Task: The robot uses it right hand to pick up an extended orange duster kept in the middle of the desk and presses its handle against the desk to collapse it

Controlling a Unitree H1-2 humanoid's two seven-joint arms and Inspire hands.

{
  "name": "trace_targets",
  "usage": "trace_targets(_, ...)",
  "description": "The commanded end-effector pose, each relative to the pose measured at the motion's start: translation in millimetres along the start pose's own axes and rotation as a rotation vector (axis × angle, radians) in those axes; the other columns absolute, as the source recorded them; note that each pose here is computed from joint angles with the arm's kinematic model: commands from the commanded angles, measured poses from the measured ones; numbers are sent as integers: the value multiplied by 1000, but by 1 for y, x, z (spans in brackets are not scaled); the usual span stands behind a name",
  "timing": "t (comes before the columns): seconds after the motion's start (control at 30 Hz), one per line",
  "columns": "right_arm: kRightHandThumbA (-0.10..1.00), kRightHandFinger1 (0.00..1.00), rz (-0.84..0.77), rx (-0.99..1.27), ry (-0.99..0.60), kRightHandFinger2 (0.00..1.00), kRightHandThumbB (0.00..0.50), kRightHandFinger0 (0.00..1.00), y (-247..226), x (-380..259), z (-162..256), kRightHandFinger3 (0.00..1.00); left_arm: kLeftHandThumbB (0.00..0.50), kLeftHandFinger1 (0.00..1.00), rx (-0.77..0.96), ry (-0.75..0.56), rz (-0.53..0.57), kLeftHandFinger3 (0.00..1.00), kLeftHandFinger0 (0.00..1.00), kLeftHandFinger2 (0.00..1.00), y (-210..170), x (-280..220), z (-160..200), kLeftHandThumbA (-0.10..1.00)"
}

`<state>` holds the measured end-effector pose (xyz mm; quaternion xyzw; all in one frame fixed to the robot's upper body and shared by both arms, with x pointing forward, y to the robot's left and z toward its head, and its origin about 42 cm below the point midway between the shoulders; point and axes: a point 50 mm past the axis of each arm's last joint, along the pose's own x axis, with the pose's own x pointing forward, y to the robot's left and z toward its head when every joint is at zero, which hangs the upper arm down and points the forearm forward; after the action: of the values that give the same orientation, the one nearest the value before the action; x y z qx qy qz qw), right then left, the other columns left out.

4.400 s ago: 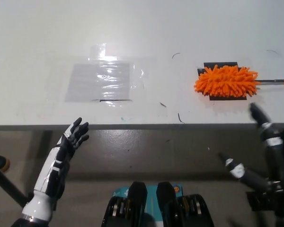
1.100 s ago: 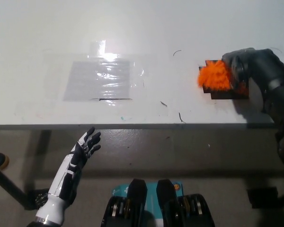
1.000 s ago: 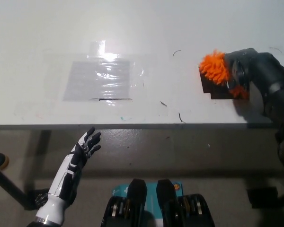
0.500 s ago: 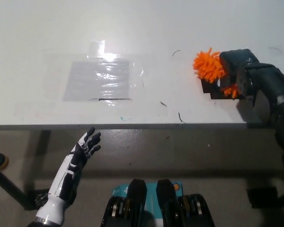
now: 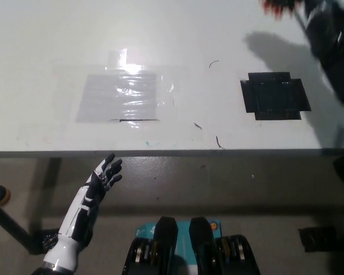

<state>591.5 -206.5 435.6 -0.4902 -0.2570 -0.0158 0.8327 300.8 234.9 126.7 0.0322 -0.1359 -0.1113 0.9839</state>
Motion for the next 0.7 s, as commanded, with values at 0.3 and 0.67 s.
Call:
trace_targets(0.3,-100,19,-496,374,-206,441,140,0,-85,27,77,670,160,1000,14,-57,-7,1000,1000,1000,3,0,7,1000)
trace_targets(0.67,-100,46,-482,732,-3,439,128,0,5,11,54,468,194,1000,14,-53,-7,1000,1000,1000,4,-2,7,1000)
